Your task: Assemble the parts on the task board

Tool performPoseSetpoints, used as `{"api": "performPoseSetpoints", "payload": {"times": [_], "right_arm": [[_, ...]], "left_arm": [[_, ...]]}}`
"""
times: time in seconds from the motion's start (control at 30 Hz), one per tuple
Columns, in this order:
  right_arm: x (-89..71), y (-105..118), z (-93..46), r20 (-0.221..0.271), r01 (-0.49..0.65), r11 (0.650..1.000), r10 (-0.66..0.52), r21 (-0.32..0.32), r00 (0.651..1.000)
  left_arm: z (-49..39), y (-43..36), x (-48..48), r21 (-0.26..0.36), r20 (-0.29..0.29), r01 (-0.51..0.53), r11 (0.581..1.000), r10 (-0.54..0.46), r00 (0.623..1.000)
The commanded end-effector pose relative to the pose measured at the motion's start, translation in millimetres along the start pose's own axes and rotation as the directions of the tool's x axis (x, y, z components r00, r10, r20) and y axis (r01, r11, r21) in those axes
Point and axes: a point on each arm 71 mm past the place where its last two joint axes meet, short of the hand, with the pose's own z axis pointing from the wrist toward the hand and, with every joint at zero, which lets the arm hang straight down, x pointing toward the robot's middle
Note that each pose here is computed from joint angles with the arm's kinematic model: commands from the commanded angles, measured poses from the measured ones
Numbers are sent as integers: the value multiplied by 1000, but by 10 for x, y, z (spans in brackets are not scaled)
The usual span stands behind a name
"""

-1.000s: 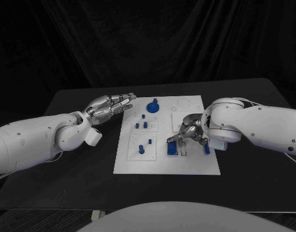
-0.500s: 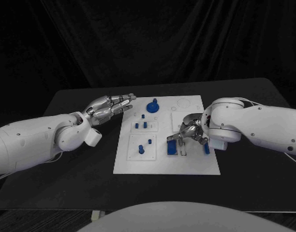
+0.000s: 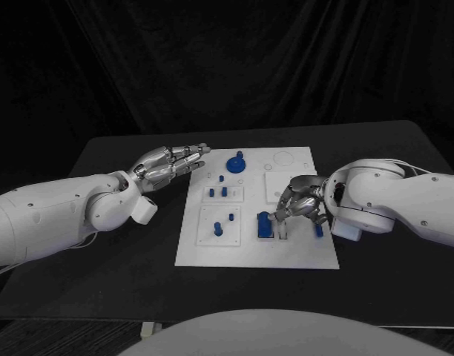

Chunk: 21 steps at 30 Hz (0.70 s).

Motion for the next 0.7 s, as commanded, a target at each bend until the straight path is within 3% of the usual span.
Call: {"api": "performPoseSetpoints", "payload": {"times": [0.03,0.17,0.23,0.47,0.7], "right_arm": [[-77,121,-122,202,109,976,-69,-190,977],[-47,98,-239,311,227,940,-144,-253,940],[-18,79,-266,334,255,929,-159,-269,929],[113,26,-269,378,343,897,-226,-278,898],[245,-34,-172,368,364,893,-255,-265,894]], "left_arm": [[-4,-17,9,25,-2,8,1000,-7,1000],[-10,-18,6,26,-1,7,1000,-7,1000],[-11,-18,5,26,0,7,1000,-7,1000],[-6,-17,11,26,-3,8,1000,-8,1000],[-6,-16,15,27,-5,10,1000,-10,1000]]}}
